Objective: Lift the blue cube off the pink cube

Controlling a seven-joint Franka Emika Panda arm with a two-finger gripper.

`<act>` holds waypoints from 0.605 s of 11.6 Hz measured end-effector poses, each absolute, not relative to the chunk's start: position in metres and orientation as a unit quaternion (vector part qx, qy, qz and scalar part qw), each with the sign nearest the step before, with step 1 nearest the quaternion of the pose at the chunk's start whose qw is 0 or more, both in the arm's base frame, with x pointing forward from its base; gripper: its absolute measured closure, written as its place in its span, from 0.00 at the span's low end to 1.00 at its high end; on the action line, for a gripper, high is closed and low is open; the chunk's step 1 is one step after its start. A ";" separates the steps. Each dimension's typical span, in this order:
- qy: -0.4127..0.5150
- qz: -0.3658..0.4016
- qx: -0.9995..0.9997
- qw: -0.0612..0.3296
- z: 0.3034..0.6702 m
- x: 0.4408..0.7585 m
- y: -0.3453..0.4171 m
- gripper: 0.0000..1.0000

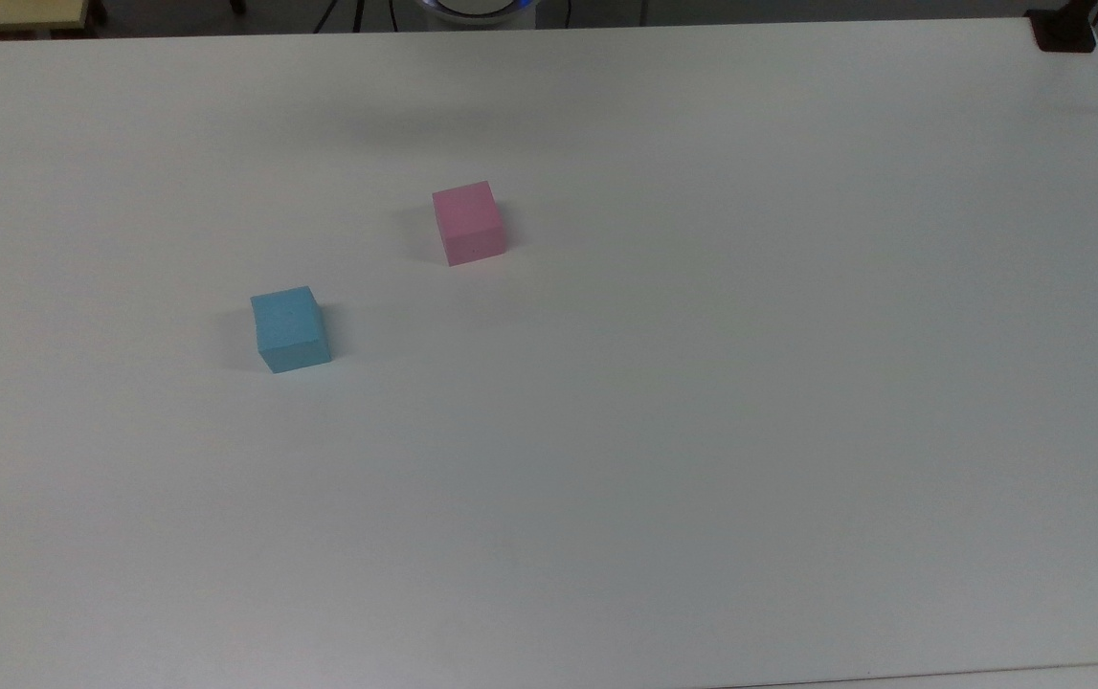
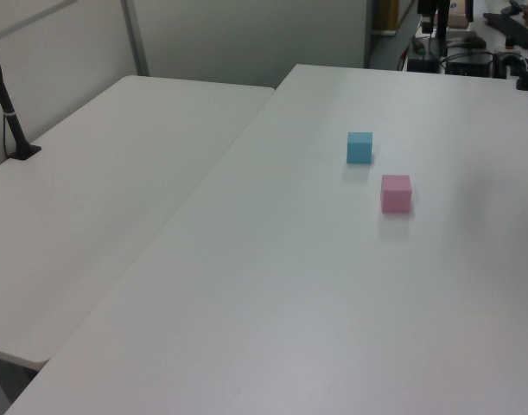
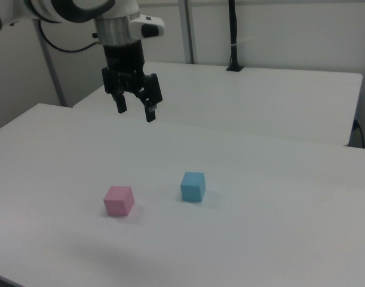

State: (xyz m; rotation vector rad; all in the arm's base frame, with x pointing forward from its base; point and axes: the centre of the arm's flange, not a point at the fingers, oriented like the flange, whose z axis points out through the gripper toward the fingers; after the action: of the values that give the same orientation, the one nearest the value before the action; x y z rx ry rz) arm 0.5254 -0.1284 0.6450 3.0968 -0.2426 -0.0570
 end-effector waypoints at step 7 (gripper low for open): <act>-0.073 0.026 0.997 0.015 0.648 0.532 -0.091 0.00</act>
State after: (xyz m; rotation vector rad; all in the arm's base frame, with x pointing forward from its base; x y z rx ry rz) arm 0.5319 -0.0911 0.6477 3.1020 -0.2257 0.0796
